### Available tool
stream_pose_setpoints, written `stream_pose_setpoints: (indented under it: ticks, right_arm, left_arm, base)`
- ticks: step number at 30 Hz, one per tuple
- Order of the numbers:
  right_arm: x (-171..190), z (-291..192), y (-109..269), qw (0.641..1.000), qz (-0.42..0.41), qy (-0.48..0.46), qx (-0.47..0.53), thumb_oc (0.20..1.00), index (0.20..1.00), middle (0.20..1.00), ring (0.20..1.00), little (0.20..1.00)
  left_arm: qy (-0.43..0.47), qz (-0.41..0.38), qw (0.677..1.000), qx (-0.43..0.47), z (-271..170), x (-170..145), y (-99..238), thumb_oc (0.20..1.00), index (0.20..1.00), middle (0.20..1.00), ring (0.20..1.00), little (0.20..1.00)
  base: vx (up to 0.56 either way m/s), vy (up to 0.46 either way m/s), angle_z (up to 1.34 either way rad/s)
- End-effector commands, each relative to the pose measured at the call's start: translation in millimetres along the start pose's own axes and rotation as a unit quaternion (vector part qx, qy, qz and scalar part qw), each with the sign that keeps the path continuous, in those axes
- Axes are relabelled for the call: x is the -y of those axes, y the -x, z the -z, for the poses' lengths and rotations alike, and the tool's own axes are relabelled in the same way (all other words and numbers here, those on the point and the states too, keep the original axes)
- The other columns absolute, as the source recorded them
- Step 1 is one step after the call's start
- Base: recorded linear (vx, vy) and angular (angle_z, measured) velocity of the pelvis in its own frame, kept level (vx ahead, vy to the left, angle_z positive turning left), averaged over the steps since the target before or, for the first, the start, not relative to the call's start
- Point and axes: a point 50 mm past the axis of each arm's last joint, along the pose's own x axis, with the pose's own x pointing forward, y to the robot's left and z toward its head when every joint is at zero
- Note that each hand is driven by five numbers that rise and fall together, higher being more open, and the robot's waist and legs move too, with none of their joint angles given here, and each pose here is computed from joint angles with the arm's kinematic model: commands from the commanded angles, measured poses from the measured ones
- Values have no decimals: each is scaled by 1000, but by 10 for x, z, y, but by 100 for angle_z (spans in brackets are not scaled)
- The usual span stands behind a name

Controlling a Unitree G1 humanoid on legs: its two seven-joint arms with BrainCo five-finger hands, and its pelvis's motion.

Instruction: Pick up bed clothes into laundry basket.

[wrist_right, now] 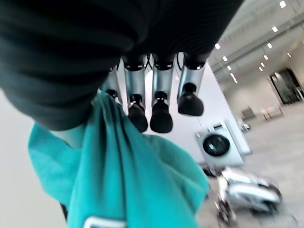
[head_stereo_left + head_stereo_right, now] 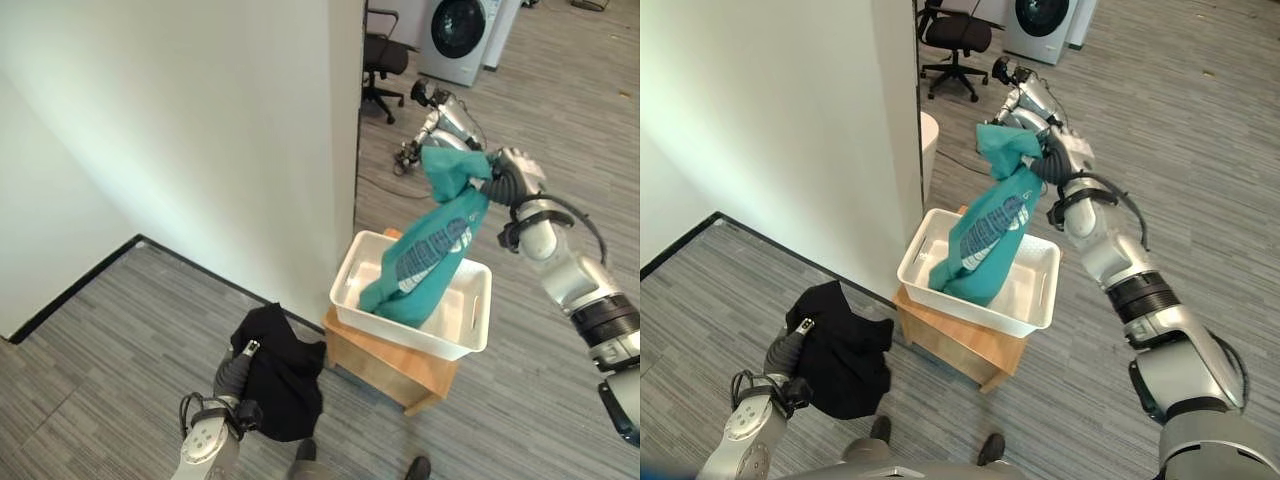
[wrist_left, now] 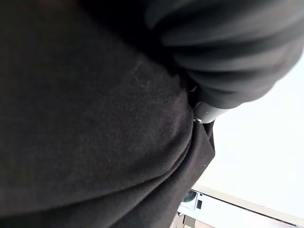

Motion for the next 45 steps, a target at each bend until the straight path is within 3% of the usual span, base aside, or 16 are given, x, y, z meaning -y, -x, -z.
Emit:
stream_pose_setpoints:
  ticks: [1,2,3,8,11,12,16,20,25,30,32,34,38,40,41,45]
  right_arm:
    - [-15,40,-142,998,0,49,-30,200,200,200,200,200]
    - [-17,32,-150,998,1,49,-29,529,529,529,529,529]
    - [-90,115,-170,997,-6,51,-63,1000,1000,1000,1000,1000]
    - [83,87,-298,995,5,71,-69,1000,1000,1000,1000,1000]
    - [387,-108,-340,997,66,26,-18,1000,1000,1000,1000,1000]
    - [665,-316,-261,991,125,-7,51,1000,1000,1000,1000,1000]
    - [1226,-128,185,970,228,-9,88,1000,1000,1000,1000,1000]
    - [1374,124,477,965,253,-39,66,1000,1000,1000,1000,1000]
    - [1216,403,631,969,239,-68,14,1000,1000,1000,1000,1000]
    - [716,766,872,971,199,-109,-78,1000,1000,1000,1000,1000]
    - [201,1094,1206,971,116,-115,-172,1000,1000,1000,1000,1000]
    - [-13,1227,1362,968,75,-107,-212,1000,1000,1000,1000,1000]
    - [-424,1668,1899,942,-41,-30,-332,1000,1000,1000,1000,1000]
    - [-721,2022,2502,879,-149,37,-451,1000,1000,1000,1000,1000]
    - [-734,2018,2490,880,-148,35,-450,1000,1000,1000,1000,1000]
    - [-947,2166,3728,723,-226,5,-653,1000,1000,1000,1000,1000]
  left_arm:
    - [-7,45,996,71,-341,84,-143,200,200,200,200,200]
    - [-7,44,996,72,-344,82,-146,200,200,200,200,200]
    - [-8,49,996,71,-351,88,-168,200,200,200,200,200]
    - [-19,46,995,91,-464,55,-232,200,200,200,200,200]
    - [-20,19,991,129,-618,-22,-240,200,200,200,200,200]
    - [-26,-7,986,162,-758,-105,-236,200,200,200,200,200]
    - [-46,-31,971,232,-1060,-192,-150,200,200,200,200,200]
    - [-65,12,957,282,-1296,-25,-97,200,200,200,200,200]
    - [-58,76,949,301,-1383,248,-65,200,200,200,200,200]
    - [-65,103,923,364,-1640,547,-97,200,200,200,200,200]
    - [-100,68,900,419,-1894,611,-167,200,200,200,200,200]
    - [-120,44,891,436,-2003,620,-238,200,200,200,200,200]
    - [-255,-60,835,483,-2538,587,-526,200,200,200,200,200]
    - [-344,-130,786,497,-2886,512,-644,200,200,200,200,200]
    - [-345,-131,784,499,-2897,520,-651,200,200,200,200,200]
    - [-422,-187,746,480,-3143,523,-854,200,200,200,200,200]
  base:
    - [-57,-10,5]
    - [-126,-15,12]
    - [-90,-8,22]
    - [-46,-14,23]
    - [7,-4,7]
    - [62,5,3]
    - [53,10,12]
    - [15,16,-1]
    - [3,19,-29]
    - [21,29,-28]
    - [36,20,-29]
    - [33,9,-18]
    - [44,12,-20]
    - [-16,-6,-18]
    - [7,-8,-13]
    - [44,4,-3]
